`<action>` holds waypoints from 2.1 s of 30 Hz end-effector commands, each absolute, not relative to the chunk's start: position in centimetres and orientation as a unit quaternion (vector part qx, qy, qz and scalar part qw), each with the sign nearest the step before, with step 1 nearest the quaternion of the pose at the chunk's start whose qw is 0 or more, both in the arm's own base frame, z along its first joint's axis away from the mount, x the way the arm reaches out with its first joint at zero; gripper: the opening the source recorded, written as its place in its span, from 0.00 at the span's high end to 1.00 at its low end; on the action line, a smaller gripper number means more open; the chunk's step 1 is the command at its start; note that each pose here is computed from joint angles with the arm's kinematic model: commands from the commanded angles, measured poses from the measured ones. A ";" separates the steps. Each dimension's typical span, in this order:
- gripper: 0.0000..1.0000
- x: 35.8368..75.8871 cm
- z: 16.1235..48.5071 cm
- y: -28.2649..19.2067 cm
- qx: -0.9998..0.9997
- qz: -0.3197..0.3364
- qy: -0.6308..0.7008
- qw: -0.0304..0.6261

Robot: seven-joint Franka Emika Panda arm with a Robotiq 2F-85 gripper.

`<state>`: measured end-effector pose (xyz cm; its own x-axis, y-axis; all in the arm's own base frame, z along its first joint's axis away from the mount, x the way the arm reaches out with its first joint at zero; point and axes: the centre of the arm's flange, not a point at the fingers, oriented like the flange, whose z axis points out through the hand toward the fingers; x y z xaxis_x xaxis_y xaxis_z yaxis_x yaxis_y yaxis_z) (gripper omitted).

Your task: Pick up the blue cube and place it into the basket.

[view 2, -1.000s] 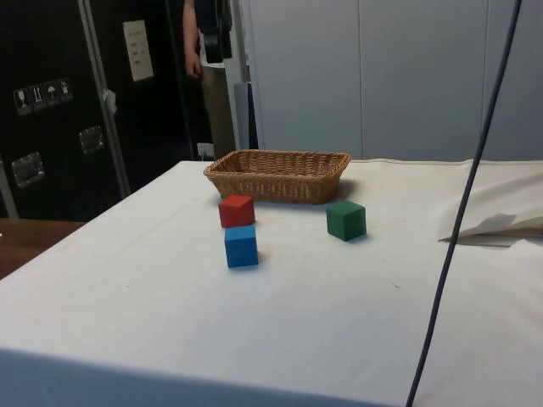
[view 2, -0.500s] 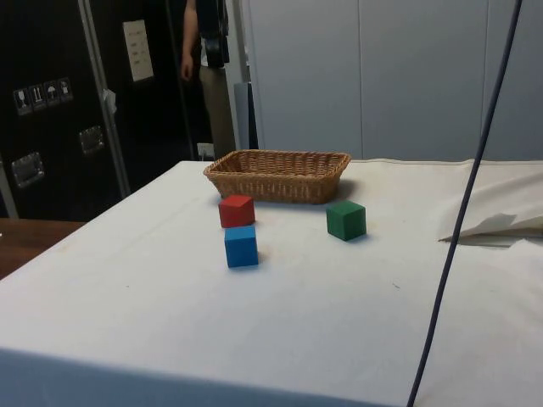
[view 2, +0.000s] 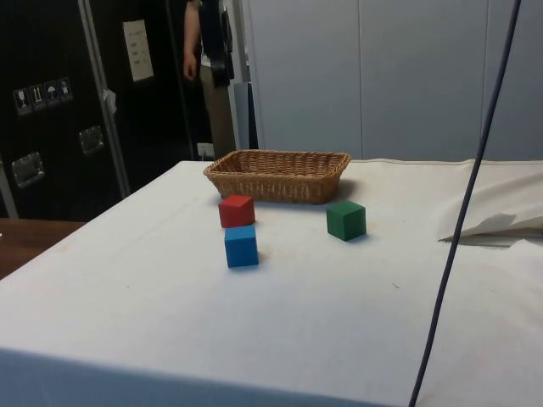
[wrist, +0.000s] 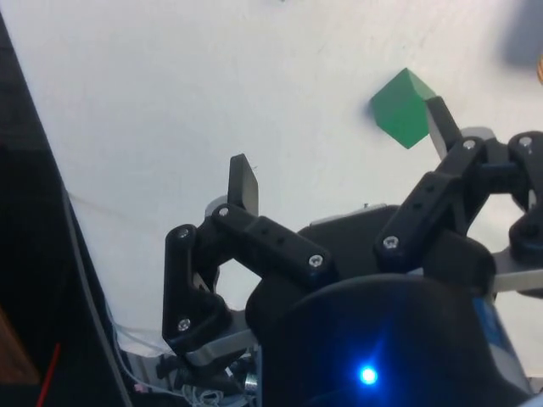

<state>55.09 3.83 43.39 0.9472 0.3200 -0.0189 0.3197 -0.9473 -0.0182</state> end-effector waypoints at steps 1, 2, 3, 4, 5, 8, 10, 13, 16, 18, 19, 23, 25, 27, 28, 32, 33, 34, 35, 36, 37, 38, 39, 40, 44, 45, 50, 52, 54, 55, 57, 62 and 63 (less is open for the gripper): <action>0.00 55.1 43.1 3.9 -0.987 0.008 -0.161 0.001; 0.00 55.1 43.4 3.8 -0.987 0.011 -0.162 0.007; 0.00 55.1 42.9 3.9 -0.987 0.010 -0.161 -0.001; 0.00 55.1 42.7 3.8 -0.987 0.010 -0.160 -0.002; 0.00 55.1 42.4 3.9 -0.987 0.011 -0.160 -0.003; 0.00 55.1 41.7 3.9 -0.987 0.014 -0.159 -0.008; 0.00 55.2 41.0 3.8 -0.987 0.015 -0.157 -0.012; 0.00 55.2 40.4 3.8 -0.988 0.017 -0.156 -0.015; 0.00 55.2 39.8 3.9 -0.988 0.017 -0.155 -0.020; 0.00 55.2 39.1 4.0 -0.988 0.017 -0.154 -0.025; 0.00 55.2 38.8 4.1 -0.988 0.017 -0.154 -0.026; 0.00 55.3 38.2 4.1 -0.988 0.018 -0.152 -0.030; 0.00 55.3 37.4 4.4 -0.988 0.017 -0.151 -0.034; 0.00 55.3 36.9 4.5 -0.988 0.017 -0.150 -0.037; 0.00 55.3 36.6 4.7 -0.988 0.017 -0.150 -0.039; 0.00 55.4 35.9 5.0 -0.988 0.016 -0.148 -0.042; 0.00 55.4 35.3 5.3 -0.988 0.016 -0.147 -0.044; 0.00 55.5 35.1 5.4 -0.988 0.015 -0.146 -0.044; 0.00 55.5 34.8 5.5 -0.988 0.014 -0.145 -0.044; 0.00 55.5 34.5 5.6 -0.988 0.013 -0.146 -0.044; 0.00 55.5 34.3 5.7 -0.988 0.012 -0.145 -0.044; 0.00 55.5 34.1 5.7 -0.989 0.011 -0.145 -0.042; 0.00 55.6 33.8 5.7 -0.989 0.010 -0.144 -0.040; 0.00 55.5 34.0 5.7 -0.988 0.015 -0.146 -0.038; 0.00 55.6 33.7 5.8 -0.989 0.010 -0.145 -0.039; 0.00 55.6 33.7 5.8 -0.989 0.010 -0.144 -0.039; 0.00 55.4 33.2 5.8 -0.989 0.007 -0.145 -0.036; 0.00 55.4 32.8 5.9 -0.989 0.004 -0.144 -0.033; 0.00 55.3 32.5 5.9 -0.989 -0.001 -0.145 -0.031; 0.00 55.3 32.2 5.9 -0.989 -0.006 -0.145 -0.030; 0.00 55.2 32.1 5.9 -0.989 -0.009 -0.145 -0.029; 0.00 55.1 31.3 6.1 -0.989 -0.021 -0.145 -0.026; 0.00 55.1 31.1 6.1 -0.989 -0.024 -0.145 -0.026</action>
<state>55.00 5.98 31.22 0.9564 0.2906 0.0273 0.2885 -0.9554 0.0636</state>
